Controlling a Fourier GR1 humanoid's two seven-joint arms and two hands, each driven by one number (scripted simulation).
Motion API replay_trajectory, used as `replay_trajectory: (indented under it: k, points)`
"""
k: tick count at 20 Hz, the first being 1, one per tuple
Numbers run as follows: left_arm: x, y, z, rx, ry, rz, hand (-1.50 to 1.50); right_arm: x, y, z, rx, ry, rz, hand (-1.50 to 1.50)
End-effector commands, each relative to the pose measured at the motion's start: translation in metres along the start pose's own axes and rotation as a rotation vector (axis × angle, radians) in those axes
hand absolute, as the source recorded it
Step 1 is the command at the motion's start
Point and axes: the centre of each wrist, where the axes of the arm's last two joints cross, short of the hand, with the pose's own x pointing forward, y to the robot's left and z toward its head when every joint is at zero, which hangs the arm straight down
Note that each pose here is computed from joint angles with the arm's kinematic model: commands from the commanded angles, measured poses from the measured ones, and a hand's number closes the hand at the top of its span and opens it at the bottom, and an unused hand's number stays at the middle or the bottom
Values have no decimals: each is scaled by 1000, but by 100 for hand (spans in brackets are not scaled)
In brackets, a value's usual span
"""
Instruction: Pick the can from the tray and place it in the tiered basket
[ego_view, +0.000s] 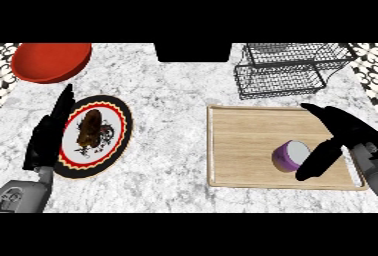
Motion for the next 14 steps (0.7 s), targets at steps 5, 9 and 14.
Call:
replay_trajectory:
  k: [5,9,14]
  points:
    - [-4,1,2,3,4,16,0,-5,13,-14,25,137,34,-150]
    - [3,5,-3,1,-8,-6,0,12,38,-1,38,109,24,-150]
    - [9,0,-4,-3,1,2,0,-12,43,-33,73,127,24,-150]
